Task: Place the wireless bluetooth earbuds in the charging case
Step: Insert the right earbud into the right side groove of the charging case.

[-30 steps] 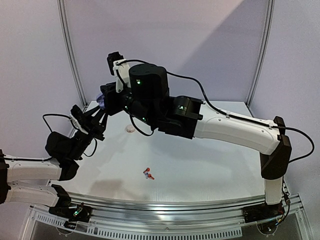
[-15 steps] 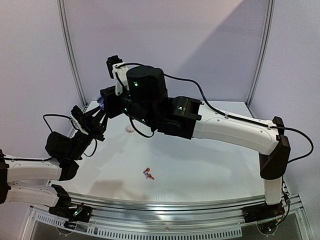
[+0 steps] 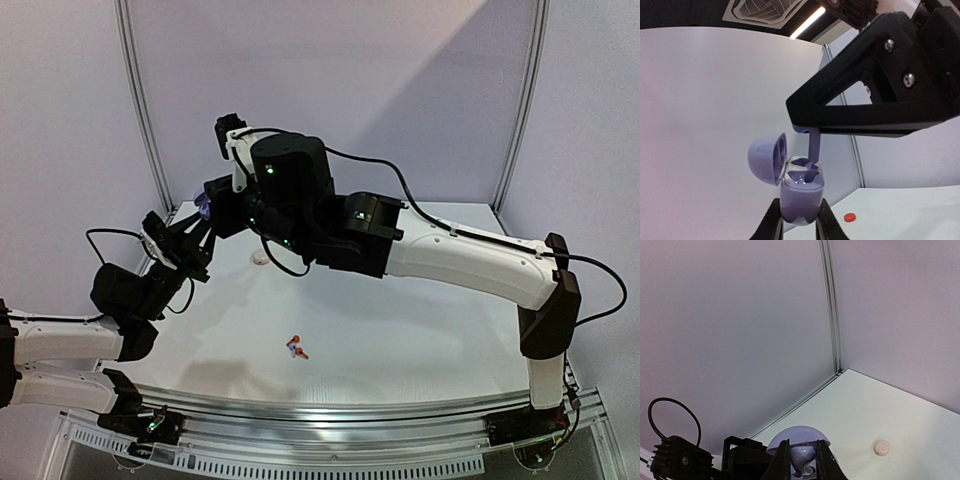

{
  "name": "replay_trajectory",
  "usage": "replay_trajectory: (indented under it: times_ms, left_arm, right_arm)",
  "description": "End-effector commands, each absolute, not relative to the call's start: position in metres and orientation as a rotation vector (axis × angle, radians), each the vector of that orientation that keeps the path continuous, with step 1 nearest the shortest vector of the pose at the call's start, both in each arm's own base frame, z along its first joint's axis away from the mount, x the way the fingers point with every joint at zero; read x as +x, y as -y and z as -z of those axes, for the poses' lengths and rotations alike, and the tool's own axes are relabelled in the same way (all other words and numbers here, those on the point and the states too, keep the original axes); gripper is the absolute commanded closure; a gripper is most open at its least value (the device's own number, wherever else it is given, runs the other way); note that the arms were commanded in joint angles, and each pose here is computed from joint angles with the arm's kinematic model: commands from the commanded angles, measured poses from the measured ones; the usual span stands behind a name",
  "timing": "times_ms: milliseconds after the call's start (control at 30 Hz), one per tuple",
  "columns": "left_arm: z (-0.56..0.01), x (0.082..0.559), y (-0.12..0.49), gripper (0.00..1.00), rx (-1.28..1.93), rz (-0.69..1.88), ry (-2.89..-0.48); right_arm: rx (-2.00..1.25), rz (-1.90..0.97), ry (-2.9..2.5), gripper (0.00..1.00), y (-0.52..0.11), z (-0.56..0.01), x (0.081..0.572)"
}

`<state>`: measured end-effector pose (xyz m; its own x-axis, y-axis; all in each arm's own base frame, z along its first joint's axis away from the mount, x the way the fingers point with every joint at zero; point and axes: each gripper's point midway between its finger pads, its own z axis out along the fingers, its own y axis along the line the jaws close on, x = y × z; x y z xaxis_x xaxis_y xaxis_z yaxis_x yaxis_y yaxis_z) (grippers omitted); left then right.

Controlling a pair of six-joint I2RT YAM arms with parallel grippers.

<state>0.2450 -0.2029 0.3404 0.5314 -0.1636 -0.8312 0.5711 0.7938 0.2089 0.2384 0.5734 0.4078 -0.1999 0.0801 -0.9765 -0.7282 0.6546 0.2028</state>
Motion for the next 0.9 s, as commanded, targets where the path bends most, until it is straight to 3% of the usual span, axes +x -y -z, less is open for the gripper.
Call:
replay_trajectory:
  times_ms: [0,667,867]
  left_arm:
    - [-0.367,0.231,0.197,1.00,0.470,0.466,-0.795]
    - [-0.368,0.229,0.197,1.00,0.473,0.465,-0.785]
    - [-0.368,0.229,0.197,1.00,0.474,0.462,-0.785]
  right_arm:
    - [-0.529,-0.767,-1.633,1.00,-0.576,-0.399,0.246]
    - [-0.539,-0.731,-1.661,1.00,-0.579,-0.383,0.250]
    - [-0.544,-0.725,-1.669,0.82,-0.580,-0.378,0.250]
